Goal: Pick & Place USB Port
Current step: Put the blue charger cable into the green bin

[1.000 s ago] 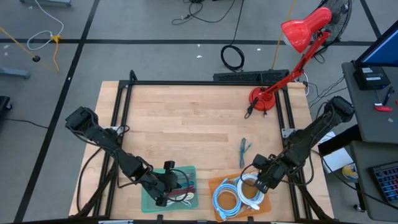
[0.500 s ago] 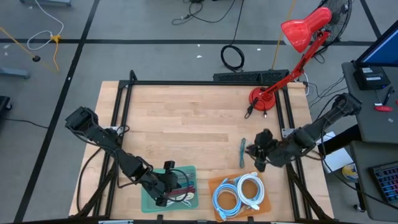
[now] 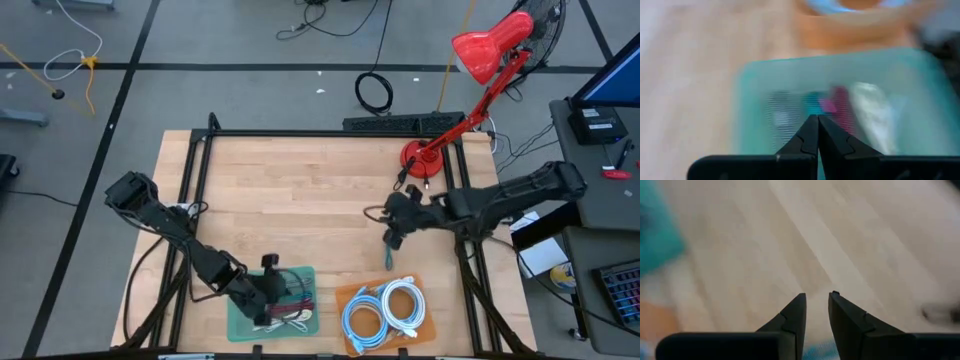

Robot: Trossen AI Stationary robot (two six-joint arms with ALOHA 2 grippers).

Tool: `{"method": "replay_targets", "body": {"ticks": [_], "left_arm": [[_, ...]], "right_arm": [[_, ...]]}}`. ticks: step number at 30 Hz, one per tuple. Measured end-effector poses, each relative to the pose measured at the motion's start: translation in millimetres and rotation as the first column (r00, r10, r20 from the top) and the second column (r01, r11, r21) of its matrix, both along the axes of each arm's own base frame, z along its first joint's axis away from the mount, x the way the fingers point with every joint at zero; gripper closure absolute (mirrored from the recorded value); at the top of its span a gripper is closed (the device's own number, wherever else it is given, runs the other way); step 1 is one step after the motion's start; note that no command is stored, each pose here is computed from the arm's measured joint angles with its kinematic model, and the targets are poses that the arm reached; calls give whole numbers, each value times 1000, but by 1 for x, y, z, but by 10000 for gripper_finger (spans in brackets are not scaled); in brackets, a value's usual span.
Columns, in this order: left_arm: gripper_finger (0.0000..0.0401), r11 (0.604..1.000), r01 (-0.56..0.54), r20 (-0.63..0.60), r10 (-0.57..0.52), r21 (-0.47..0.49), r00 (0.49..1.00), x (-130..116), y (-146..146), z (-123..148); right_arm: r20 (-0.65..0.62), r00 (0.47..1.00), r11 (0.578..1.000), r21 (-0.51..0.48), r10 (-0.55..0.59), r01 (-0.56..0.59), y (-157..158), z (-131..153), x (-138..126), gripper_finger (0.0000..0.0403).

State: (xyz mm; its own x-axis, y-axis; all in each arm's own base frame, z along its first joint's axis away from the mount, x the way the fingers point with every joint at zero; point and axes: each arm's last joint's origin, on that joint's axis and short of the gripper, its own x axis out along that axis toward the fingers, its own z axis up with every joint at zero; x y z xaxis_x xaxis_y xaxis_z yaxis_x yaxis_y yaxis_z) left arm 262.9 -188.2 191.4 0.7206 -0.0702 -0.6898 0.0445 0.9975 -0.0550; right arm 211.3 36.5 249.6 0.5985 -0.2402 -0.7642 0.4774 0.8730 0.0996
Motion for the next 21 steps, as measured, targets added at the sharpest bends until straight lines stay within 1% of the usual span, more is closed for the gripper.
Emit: {"method": "replay_targets", "body": {"ticks": [2, 4, 6, 8, 10, 12, 14, 16, 19, 21], "left_arm": [[394, 992, -126, -6, 126, 16, 992, 3, 13, -1], [394, 971, -237, -30, 238, 23, 971, 7, 27, -3], [394, 949, -310, -76, 313, 49, 947, 10, 43, -7], [394, 930, -358, -112, 366, 87, 924, 12, 58, -9], [394, 908, -399, -135, 415, 130, 900, 14, 72, -11], [394, 882, -446, -133, 466, 154, 875, 18, 87, -12], [394, 862, -478, -126, 500, 171, 857, 23, 101, -12], [394, 852, -487, -130, 514, 192, 848, 26, 112, -13], [394, 865, -457, -158, 491, 209, 857, 27, 122, -20], [394, 875, -436, -177, 473, 210, 863, 25, 129, -28]], "right_arm": [[-84, 994, 998, 21, -64, 66, -7, -8, -1, 327], [-159, 979, 989, 56, -126, 137, -13, -15, -3, 327], [-258, 953, 969, 142, -159, 200, -19, -23, -5, 327], [-352, 925, 941, 240, -145, 239, -21, -30, -6, 327], [-417, 899, 914, 299, -132, 273, -22, -35, -6, 327], [-465, 877, 880, 359, -120, 311, -23, -40, -4, 325], [-481, 868, 849, 400, -125, 344, -24, -44, 0, 316], [-473, 870, 825, 430, -139, 366, -25, -47, 5, 300], [-445, 879, 798, 461, -170, 388, -26, -51, 15, 267], [-444, 876, 774, 482, -188, 411, -26, -54, 19, 242]]}}
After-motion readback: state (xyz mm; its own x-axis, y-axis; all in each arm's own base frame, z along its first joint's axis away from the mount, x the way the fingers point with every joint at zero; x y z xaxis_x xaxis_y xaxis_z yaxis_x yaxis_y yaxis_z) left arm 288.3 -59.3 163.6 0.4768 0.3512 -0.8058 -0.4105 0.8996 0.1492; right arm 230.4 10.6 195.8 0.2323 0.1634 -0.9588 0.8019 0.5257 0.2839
